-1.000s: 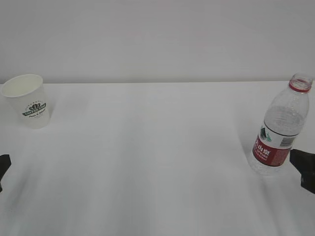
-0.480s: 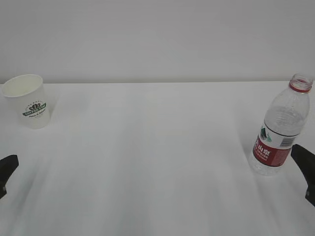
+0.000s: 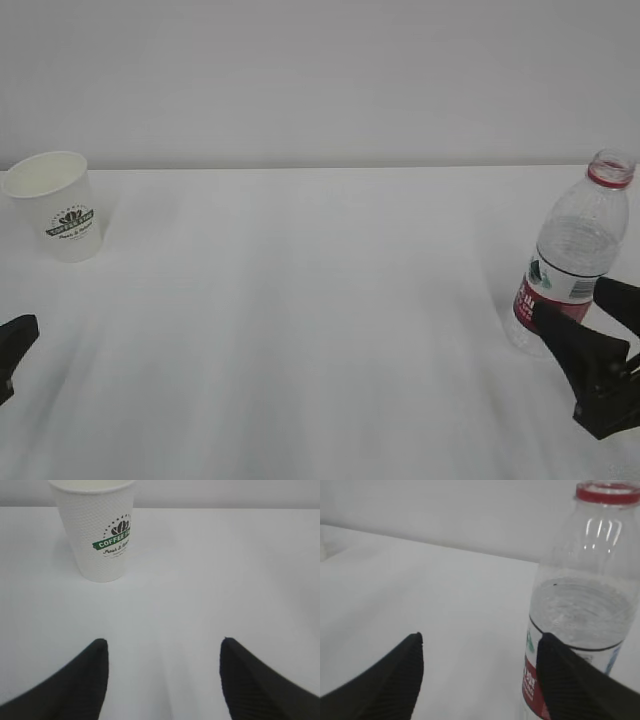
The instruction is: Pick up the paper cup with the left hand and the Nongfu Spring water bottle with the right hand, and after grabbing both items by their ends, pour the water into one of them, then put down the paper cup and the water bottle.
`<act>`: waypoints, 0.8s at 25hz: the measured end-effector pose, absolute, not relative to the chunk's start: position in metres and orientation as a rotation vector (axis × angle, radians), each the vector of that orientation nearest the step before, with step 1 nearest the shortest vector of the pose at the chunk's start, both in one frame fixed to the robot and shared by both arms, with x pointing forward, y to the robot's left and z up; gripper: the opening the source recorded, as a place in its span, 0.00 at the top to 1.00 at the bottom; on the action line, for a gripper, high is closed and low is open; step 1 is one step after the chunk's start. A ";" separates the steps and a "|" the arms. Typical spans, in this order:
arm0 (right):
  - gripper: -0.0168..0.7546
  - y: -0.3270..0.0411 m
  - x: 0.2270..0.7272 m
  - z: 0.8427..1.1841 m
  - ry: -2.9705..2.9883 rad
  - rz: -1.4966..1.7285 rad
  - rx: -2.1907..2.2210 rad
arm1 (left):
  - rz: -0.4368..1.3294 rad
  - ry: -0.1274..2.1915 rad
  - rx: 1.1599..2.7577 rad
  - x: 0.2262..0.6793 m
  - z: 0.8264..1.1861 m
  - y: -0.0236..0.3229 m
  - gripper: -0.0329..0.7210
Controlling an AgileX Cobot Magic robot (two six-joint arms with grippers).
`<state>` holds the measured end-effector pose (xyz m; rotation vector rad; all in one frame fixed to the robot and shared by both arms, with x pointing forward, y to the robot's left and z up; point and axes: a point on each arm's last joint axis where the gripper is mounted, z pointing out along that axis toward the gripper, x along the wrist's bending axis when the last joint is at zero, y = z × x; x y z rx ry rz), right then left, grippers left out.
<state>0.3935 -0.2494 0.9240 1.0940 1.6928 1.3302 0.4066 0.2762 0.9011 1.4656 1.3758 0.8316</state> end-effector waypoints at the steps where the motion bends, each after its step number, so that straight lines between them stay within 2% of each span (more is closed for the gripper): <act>1: 0.28 -0.249 0.394 0.922 1.701 1.324 1.107 | 0.832 1.376 1.466 0.407 0.901 0.276 0.28; 20: 0.28 -0.258 0.398 0.916 1.628 1.262 1.239 | 0.822 1.362 1.476 0.406 0.901 0.275 0.27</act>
